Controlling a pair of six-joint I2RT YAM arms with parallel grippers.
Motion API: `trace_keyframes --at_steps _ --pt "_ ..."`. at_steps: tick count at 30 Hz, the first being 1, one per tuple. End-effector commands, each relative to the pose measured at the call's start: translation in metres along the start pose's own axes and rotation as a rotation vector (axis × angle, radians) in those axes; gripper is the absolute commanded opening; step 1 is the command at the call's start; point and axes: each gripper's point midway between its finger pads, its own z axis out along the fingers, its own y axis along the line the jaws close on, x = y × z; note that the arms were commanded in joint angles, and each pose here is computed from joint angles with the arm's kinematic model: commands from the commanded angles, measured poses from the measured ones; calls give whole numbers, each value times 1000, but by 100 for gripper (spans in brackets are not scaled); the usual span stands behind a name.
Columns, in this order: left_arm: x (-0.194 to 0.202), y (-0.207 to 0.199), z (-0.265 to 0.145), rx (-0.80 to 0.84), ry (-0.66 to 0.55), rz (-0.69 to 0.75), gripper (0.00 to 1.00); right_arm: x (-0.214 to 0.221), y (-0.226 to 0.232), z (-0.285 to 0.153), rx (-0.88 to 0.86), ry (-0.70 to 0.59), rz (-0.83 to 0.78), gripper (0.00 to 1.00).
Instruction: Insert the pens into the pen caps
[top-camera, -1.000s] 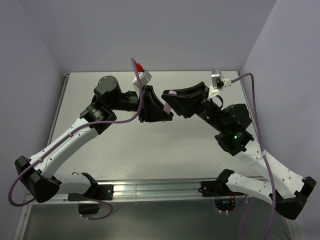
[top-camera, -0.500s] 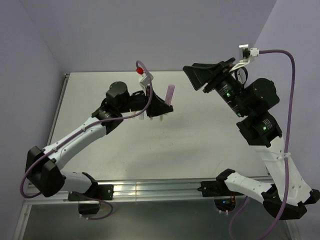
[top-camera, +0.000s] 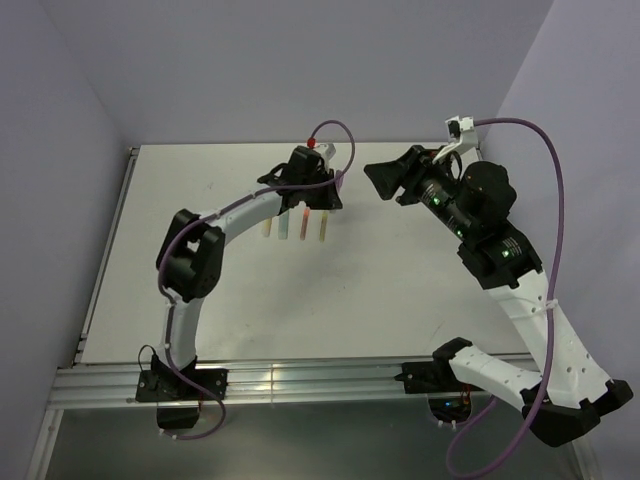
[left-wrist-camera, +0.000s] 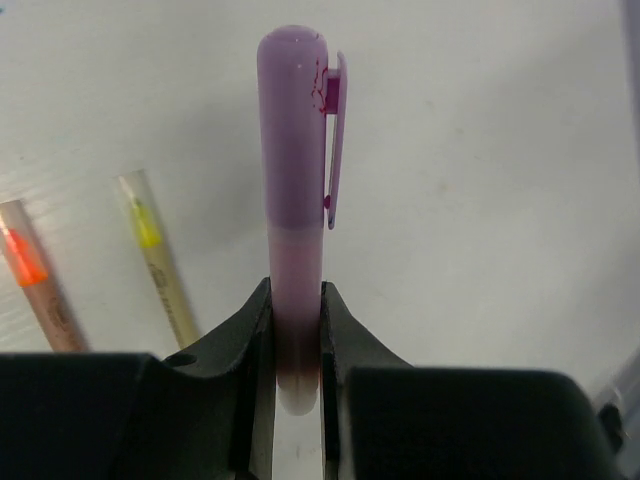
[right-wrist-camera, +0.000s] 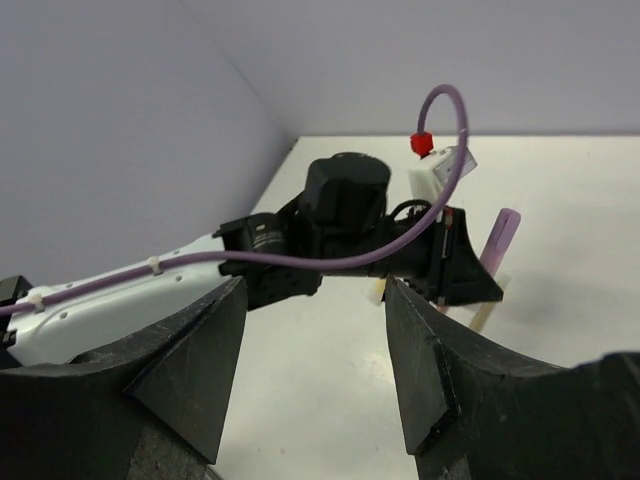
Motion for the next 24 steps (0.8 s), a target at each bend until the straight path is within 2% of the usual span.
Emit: trace_keyframes --at_steps 1,5,6,15,19,21,24 --pt "-15 13 14 -163 -43 -41 4 4 -4 -3 7 16 -13 65" --pt "7 25 41 -282 8 -15 9 9 -9 -5 17 21 -20 65" --pt "24 27 51 -305 47 -5 9 12 -11 -5 20 25 -19 65" --pt "58 44 75 -439 64 -12 16 30 -19 -4 22 69 -14 65" --pt "66 46 78 -478 61 -5 24 35 -21 -4 23 80 -8 65" --pt "65 45 78 -479 49 -12 31 37 -22 -5 25 83 -4 65" --pt "70 47 77 -480 50 -17 36 38 -24 -7 31 79 -6 65"
